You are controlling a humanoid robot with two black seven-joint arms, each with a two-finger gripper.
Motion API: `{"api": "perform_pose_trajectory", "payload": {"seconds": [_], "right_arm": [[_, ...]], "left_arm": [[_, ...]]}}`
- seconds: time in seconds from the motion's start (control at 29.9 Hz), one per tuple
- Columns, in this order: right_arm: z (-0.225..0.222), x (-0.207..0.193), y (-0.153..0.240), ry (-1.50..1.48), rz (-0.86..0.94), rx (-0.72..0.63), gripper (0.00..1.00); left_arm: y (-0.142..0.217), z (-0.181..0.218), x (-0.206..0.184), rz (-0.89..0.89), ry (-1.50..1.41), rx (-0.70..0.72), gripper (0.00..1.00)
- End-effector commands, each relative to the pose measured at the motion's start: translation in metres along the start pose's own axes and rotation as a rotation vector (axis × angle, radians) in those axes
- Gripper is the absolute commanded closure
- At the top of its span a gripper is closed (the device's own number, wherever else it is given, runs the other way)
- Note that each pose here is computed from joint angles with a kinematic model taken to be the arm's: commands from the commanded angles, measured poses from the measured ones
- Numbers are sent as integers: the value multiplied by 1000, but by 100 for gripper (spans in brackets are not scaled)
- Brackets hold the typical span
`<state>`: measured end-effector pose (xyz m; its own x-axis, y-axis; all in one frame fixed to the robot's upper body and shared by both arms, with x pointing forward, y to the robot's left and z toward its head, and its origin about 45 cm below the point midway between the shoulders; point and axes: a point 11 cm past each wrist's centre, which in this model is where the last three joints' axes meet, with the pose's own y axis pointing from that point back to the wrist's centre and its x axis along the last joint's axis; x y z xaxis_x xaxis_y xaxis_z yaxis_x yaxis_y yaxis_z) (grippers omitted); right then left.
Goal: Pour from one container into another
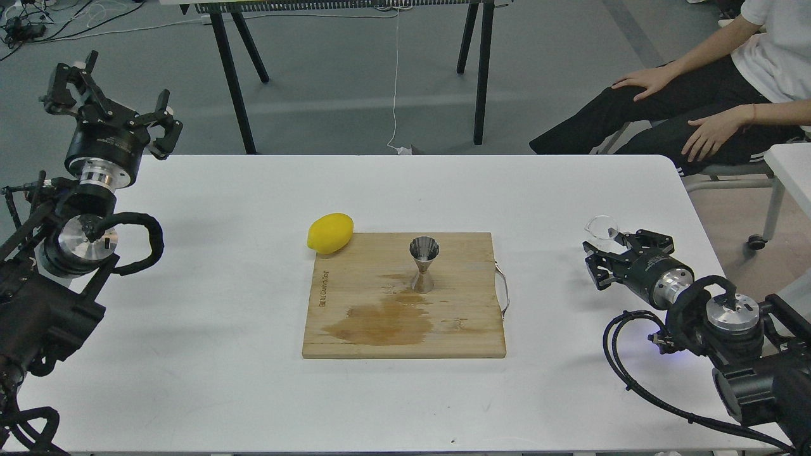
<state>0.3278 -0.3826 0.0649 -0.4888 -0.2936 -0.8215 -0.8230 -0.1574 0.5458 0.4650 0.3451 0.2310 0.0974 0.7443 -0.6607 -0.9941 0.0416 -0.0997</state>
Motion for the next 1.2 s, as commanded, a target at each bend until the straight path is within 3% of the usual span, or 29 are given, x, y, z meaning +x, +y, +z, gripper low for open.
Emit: {"api": "perform_pose_trajectory", "payload": {"seconds": [0.0, 0.2, 0.63, 0.7, 1.17], "right_arm": [[6, 17, -3, -47, 31, 8, 51], [9, 18, -3, -41, 21, 3, 36], [10, 15, -4, -28, -8, 4, 15], [10, 10, -4, -20, -33, 0, 1], [5, -19, -5, 36, -169, 7, 1]], "left_arm": [[0, 2, 1, 0, -1, -4, 0], [0, 4, 1, 1, -3, -7, 0], [0, 4, 1, 2, -1, -10, 0], [0, 4, 1, 2, -1, -10, 0], [-1, 5, 1, 1, 1, -12, 0]]}}
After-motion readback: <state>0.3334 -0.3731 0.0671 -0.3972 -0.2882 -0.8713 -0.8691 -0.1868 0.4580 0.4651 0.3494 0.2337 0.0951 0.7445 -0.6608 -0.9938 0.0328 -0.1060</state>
